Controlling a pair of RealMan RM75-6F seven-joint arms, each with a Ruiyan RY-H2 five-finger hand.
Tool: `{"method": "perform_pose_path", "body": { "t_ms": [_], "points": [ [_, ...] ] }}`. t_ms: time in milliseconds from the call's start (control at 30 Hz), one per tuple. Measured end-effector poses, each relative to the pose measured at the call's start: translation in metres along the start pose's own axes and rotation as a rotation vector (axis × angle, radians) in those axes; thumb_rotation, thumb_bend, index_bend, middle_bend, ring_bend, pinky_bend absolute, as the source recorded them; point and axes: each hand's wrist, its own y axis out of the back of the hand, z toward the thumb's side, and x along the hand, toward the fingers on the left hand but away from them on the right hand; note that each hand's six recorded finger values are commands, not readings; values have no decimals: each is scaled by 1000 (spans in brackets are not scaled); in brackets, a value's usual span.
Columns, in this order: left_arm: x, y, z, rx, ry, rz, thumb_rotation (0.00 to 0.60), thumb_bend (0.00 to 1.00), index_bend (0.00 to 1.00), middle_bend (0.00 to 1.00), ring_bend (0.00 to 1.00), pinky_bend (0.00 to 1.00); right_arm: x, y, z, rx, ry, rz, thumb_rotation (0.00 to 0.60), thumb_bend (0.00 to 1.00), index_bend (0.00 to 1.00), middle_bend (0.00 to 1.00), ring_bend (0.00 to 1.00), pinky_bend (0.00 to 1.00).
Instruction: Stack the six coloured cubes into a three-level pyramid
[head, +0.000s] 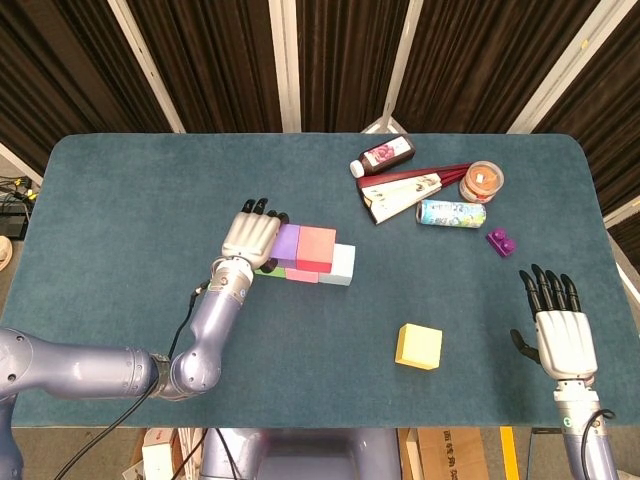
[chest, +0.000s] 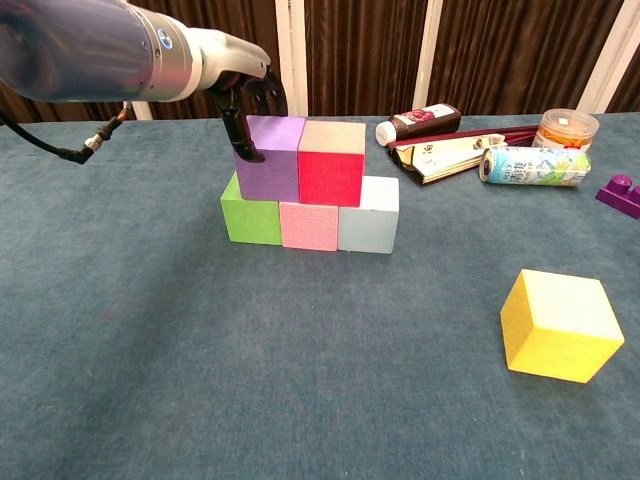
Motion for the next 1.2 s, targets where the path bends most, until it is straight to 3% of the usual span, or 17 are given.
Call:
{"method": "perform_pose_path", "body": {
  "t_ms": [467,867,1200],
  "points": [
    [0,-3,0,5,-1,-14,600,372,205,175,0,0,0,-1,-1,-6,-9,5,600,287,0,0,0,0],
    [-3,2,-1,23,3,-12,600,370,85,49,0,0,-1,-1,-1,-9,-14,6,600,287,0,0,0,0],
    [-8,11,-3,26,-15,-4,600,370,68,36,0,0,-1,-2,-2,-7,-16,10,600,287,0,0,0,0]
  ]
}}
